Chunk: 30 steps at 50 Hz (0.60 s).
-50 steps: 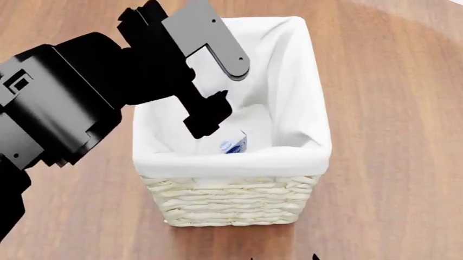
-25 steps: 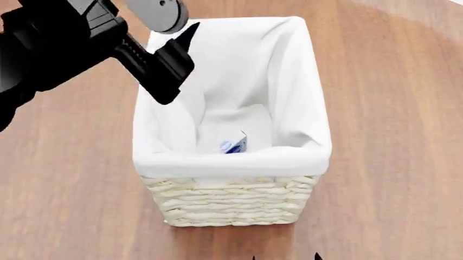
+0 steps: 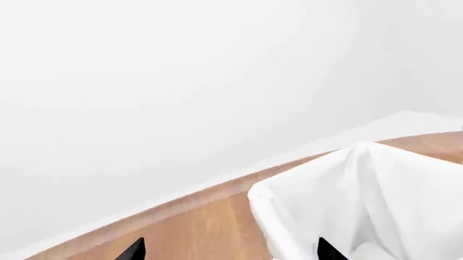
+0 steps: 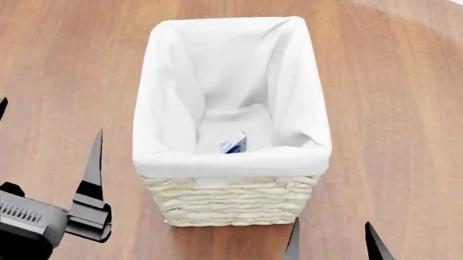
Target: Pick up the cream cheese box, and put it in the basket.
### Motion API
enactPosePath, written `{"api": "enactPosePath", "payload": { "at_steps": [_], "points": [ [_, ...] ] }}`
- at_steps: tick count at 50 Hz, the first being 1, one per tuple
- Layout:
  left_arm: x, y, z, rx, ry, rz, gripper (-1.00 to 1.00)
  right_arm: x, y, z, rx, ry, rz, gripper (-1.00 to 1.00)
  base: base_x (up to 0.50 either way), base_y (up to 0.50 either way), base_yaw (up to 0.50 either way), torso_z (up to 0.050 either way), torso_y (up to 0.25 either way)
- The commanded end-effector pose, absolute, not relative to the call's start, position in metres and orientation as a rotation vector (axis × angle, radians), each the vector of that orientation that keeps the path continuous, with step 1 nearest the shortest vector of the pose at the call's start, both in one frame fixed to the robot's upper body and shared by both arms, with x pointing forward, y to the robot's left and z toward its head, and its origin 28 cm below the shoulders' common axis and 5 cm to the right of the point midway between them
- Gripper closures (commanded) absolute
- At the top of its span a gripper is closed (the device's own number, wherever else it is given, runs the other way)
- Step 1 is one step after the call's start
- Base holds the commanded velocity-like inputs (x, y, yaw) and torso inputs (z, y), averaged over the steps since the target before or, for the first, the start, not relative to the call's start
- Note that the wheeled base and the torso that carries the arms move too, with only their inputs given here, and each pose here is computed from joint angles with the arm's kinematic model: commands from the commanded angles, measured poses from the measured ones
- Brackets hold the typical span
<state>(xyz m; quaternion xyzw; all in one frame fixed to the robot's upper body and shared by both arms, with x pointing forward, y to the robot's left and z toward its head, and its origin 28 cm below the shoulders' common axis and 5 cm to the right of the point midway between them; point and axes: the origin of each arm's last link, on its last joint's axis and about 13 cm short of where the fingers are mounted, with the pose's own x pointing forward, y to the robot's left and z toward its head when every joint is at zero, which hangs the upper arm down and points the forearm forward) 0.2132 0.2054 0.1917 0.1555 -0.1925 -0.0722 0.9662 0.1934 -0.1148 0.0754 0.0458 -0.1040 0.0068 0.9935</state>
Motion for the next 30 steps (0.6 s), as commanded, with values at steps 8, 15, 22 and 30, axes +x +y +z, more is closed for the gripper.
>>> {"api": "enactPosePath", "payload": {
  "at_steps": [8, 15, 22, 30],
  "points": [
    [0.184, 0.211, 0.220, 0.130, -0.618, -0.005, -1.00, 0.178, -0.124, 0.211, 0.050, -0.628, -0.072, -1.00, 0.00, 0.00, 0.00, 0.000, 0.000],
    [0.181, 0.212, 0.254, 0.121, -0.693, 0.023, -1.00, 0.159, -0.125, 0.252, 0.053, -0.773, -0.073, -1.00, 0.00, 0.00, 0.00, 0.000, 0.000],
    [0.175, 0.213, 0.258, 0.120, -0.721, 0.023, -1.00, 0.143, -0.127, 0.264, 0.064, -0.839, -0.067, -1.00, 0.00, 0.00, 0.00, 0.000, 0.000],
    [0.172, 0.210, 0.257, 0.133, -0.726, 0.006, -1.00, 0.142, -0.126, 0.263, 0.067, -0.842, -0.069, -1.00, 0.00, 0.00, 0.00, 0.000, 0.000]
  ]
}}
